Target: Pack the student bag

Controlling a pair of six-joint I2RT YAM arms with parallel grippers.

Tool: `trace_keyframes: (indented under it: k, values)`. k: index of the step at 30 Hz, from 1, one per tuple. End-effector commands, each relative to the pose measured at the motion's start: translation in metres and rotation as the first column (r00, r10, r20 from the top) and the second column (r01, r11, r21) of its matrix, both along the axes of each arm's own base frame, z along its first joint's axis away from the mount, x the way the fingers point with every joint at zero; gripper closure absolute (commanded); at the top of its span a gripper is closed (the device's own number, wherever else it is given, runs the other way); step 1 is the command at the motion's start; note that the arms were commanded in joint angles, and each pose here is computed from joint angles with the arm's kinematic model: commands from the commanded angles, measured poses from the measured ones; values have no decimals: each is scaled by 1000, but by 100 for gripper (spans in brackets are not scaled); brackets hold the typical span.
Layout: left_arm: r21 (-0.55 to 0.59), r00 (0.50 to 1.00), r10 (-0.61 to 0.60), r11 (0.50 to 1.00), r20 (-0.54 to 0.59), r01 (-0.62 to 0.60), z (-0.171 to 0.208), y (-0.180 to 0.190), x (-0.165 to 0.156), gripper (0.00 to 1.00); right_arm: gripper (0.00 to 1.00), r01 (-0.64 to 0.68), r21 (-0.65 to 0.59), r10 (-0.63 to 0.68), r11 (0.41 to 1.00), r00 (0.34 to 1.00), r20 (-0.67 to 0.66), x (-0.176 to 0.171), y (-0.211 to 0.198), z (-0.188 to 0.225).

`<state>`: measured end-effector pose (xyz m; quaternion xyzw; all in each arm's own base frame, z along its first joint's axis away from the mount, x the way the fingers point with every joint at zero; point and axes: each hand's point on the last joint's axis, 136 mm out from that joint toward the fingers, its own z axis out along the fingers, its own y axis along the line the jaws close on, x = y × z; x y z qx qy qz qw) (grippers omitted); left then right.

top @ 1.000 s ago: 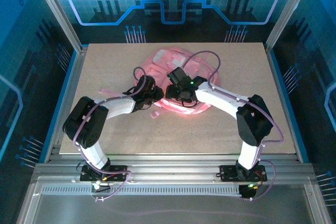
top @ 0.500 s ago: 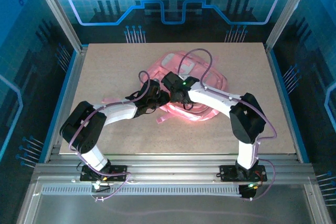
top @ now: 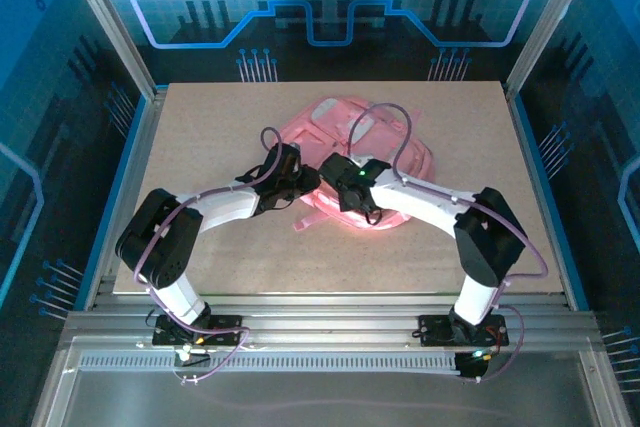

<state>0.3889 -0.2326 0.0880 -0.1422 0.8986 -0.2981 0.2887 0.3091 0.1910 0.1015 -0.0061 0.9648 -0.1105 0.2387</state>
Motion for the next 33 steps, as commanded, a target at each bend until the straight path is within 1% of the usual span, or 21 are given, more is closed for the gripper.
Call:
trace_keyframes:
  k: [1, 4, 6, 8, 10, 12, 15, 17, 19, 20, 22, 24, 26, 27, 31, 32, 33]
  values:
    - [66, 995, 76, 995, 68, -81, 11, 29, 25, 80, 17, 55, -119, -59, 991, 998, -33, -13, -55, 13]
    - [72, 995, 78, 994, 67, -83, 11, 30, 25, 80, 17, 72, -62, -74, 995, 997, -29, -13, -67, 26]
    - [75, 995, 76, 994, 66, -81, 10, 31, 25, 80, 17, 53, 33, -52, 998, 998, -39, -16, -60, 32]
    - [73, 995, 76, 994, 64, -81, 10, 30, 26, 80, 18, 19, 138, -13, 990, 999, -39, -19, -45, 36]
    - [71, 995, 73, 994, 61, -78, 9, 29, 26, 80, 19, -28, 244, 38, 969, 999, -39, -20, -26, 38]
    - [67, 996, 71, 995, 60, -75, 11, 28, 27, 80, 22, -102, 354, 117, 930, 993, -22, -20, -3, 38]
    - [76, 996, 64, 995, 62, -68, 13, 28, 27, 80, 25, -211, 446, 236, 870, 972, 0, -22, 23, 34]
    - [82, 996, 61, 994, 67, -67, 16, 29, 27, 80, 25, -251, 480, 277, 841, 961, 18, -21, 34, 30]
    - [84, 995, 63, 994, 71, -69, 18, 30, 26, 80, 26, -269, 492, 288, 828, 957, 38, -17, 39, 25]
    - [83, 995, 63, 994, 74, -69, 19, 30, 26, 79, 28, -277, 489, 291, 827, 955, 49, -14, 40, 23]
    - [83, 995, 64, 994, 76, -70, 21, 30, 26, 80, 38, -303, 457, 310, 836, 949, 60, -7, 40, 17]
    - [83, 995, 62, 994, 75, -68, 21, 30, 25, 80, 49, -333, 385, 342, 861, 939, 46, 1, 36, 9]
    - [82, 996, 59, 995, 71, -65, 22, 29, 25, 79, 55, -347, 302, 358, 888, 933, 18, 9, 26, 1]
    - [83, 996, 58, 995, 68, -63, 22, 30, 25, 79, 57, -356, 278, 369, 892, 929, 8, 12, 24, -2]
    - [84, 996, 62, 994, 69, -68, 24, 30, 25, 79, 63, -379, 270, 399, 885, 917, -21, 15, 24, -13]
    - [84, 995, 65, 994, 73, -72, 26, 31, 25, 79, 66, -384, 275, 406, 881, 914, -24, 15, 26, -16]
    - [86, 995, 67, 994, 76, -73, 26, 31, 26, 79, 72, -392, 279, 415, 877, 910, -26, 14, 28, -19]
